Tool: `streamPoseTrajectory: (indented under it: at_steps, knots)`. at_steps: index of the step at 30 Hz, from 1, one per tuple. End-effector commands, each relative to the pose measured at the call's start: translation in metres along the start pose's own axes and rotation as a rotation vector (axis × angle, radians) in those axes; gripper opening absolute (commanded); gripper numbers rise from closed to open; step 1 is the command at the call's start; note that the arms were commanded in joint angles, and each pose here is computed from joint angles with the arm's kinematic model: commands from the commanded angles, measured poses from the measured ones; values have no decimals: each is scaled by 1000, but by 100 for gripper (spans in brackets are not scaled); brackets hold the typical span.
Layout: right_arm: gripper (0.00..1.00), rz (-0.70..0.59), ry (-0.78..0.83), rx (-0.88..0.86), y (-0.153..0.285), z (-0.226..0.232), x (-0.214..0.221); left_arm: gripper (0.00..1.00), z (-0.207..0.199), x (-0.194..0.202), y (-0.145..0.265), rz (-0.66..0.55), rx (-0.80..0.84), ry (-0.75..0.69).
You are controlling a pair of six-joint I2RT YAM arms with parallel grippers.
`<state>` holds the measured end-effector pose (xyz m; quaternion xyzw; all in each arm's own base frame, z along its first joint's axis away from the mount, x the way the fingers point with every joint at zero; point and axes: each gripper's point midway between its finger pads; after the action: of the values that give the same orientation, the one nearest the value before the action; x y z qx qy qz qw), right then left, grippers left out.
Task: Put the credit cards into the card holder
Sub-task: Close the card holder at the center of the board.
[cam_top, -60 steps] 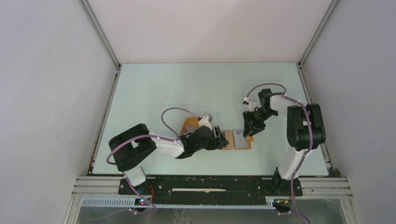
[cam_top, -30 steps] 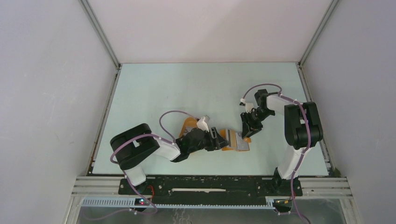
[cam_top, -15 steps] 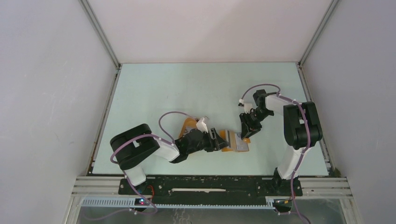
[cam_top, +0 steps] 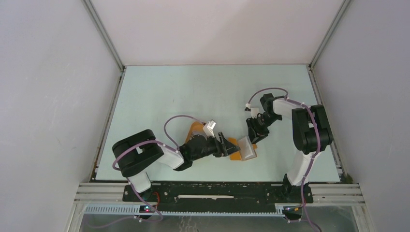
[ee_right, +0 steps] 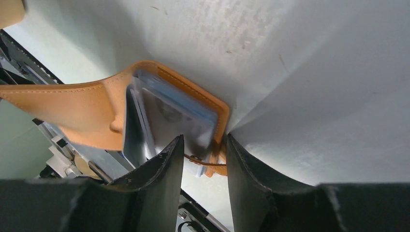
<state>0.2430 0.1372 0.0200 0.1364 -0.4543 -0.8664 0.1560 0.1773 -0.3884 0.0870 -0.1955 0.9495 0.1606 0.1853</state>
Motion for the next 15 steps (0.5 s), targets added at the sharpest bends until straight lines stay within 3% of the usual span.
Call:
streamPoseTrajectory:
  at_steps: [1,15]
  knots:
    - [46,5,15,-40,-3,12,-4,75,-24,-4,1,-17,111,1]
    - [48,-8,66,-26,5,12,-5,73,-34,-1,-15,21,150,-7]
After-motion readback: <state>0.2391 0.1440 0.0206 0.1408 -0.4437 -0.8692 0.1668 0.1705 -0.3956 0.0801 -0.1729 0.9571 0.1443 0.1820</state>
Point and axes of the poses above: each gripper's point midway between its finger pads, its own y axis back along the fingers, its own z axis along the line the jaws close on, x = y × z, and after that the axes turned 2 degrees about y, right-handed
